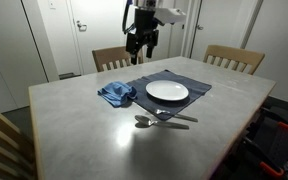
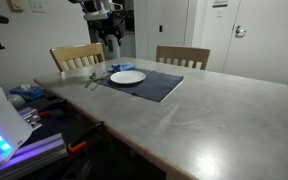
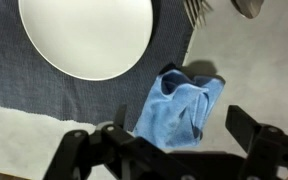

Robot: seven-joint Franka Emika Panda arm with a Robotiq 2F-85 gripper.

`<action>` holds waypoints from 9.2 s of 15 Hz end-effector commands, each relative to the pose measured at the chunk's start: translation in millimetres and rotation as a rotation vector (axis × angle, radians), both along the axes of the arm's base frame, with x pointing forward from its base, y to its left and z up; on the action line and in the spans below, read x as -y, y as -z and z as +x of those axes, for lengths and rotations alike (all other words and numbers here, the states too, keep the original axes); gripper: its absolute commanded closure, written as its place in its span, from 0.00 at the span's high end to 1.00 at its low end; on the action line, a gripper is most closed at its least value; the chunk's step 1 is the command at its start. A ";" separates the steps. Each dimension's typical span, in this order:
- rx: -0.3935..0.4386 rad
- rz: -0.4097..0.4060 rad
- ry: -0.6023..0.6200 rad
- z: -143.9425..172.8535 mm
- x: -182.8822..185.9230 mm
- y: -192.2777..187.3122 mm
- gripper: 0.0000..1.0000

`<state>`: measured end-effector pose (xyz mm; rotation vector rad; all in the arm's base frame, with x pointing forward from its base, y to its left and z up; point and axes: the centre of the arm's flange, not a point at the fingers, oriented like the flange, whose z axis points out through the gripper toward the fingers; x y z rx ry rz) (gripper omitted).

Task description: Wipe the plate with the blue cloth

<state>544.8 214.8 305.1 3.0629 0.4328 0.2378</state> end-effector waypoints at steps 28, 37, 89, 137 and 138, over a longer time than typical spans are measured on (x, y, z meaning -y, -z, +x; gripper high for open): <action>0.110 0.105 0.248 72.6 -46.6 142.3 1.00; 0.064 0.074 0.213 68.8 -45.4 151.1 0.78; 0.207 0.188 0.225 2.8 102.9 84.5 0.02; -0.248 -0.054 0.173 2.7 56.3 124.6 0.02; -0.204 -0.052 0.186 5.9 56.4 125.8 0.02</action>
